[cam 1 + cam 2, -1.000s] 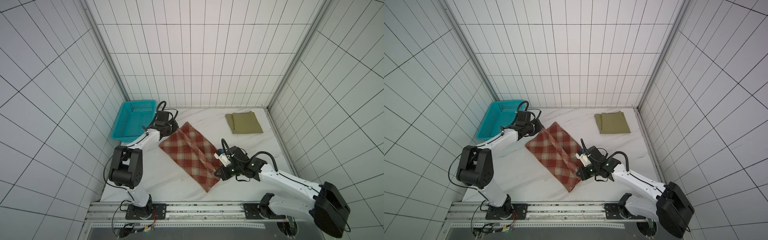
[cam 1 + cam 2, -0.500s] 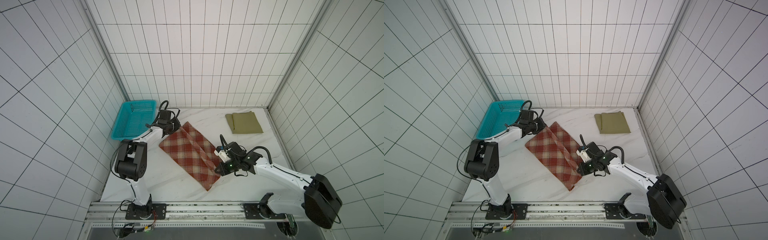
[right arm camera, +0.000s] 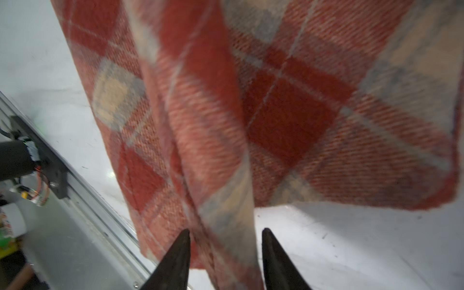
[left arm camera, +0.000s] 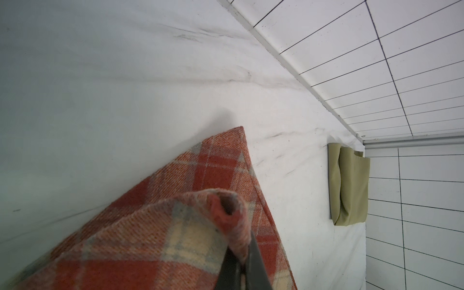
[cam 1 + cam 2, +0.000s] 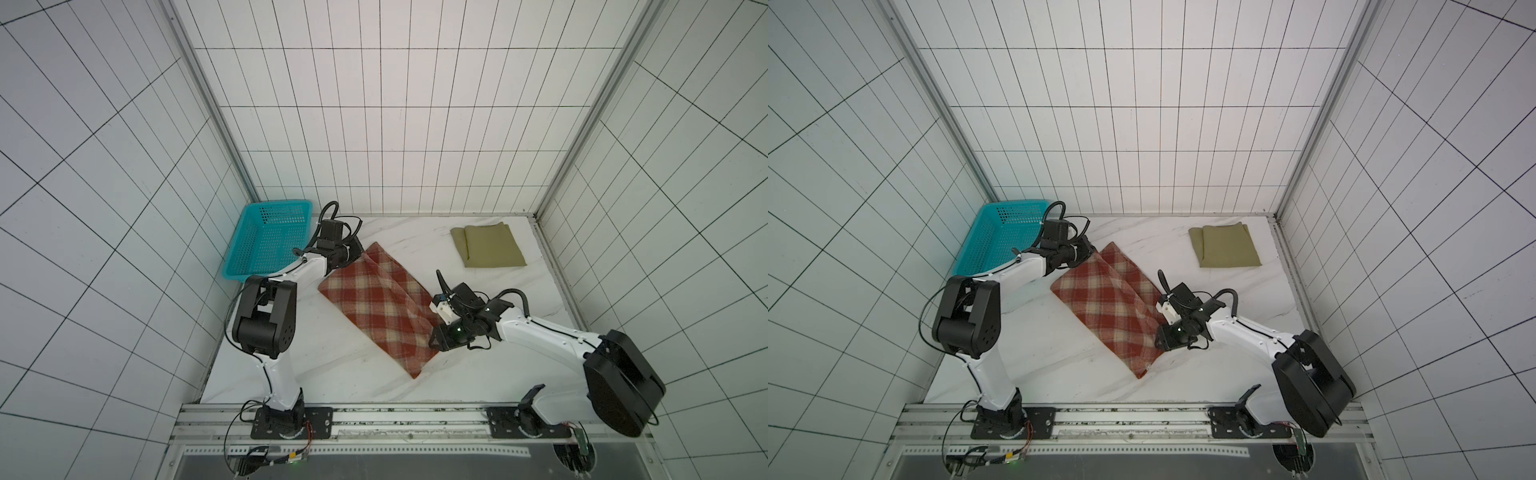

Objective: Fold and stack the skirts

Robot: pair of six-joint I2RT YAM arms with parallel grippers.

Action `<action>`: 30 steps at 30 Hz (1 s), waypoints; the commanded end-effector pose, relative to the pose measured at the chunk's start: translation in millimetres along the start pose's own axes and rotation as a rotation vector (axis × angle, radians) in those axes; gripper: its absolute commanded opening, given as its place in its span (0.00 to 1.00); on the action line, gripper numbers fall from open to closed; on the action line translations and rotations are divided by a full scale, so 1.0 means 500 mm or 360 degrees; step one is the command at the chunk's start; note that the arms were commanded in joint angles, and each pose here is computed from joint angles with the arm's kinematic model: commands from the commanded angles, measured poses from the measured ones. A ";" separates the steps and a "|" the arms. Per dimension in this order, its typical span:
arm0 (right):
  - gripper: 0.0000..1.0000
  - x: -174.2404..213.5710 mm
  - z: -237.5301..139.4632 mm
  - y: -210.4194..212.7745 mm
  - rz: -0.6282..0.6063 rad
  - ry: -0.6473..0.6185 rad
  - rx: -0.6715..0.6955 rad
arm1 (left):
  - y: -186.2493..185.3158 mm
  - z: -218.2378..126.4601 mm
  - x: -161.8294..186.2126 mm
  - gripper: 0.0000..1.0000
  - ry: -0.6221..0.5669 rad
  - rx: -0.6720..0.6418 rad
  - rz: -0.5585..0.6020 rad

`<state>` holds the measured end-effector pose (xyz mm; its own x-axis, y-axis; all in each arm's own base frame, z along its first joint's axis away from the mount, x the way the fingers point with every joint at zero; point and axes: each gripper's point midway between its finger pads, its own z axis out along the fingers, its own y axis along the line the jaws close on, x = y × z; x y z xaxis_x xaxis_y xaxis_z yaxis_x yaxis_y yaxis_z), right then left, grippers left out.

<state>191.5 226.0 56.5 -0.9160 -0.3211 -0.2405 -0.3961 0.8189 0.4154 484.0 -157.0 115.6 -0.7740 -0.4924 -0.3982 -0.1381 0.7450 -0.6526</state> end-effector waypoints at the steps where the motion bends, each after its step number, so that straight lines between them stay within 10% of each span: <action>1: 0.52 -0.063 -0.040 0.012 -0.0054 -0.0133 0.0052 | -0.003 0.019 -0.005 0.00 -0.0013 0.0062 0.0035; 30: 0.36 -0.088 -0.011 0.019 -0.0073 -0.0166 0.0007 | -0.021 0.022 -0.012 0.00 -0.0011 0.0118 0.0041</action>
<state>213.2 229.5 54.1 -0.9004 -0.3198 -0.2949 -0.4153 0.8337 0.3640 488.7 -166.3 109.3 -0.7874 -0.4774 -0.3900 -0.1025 0.7253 -0.6808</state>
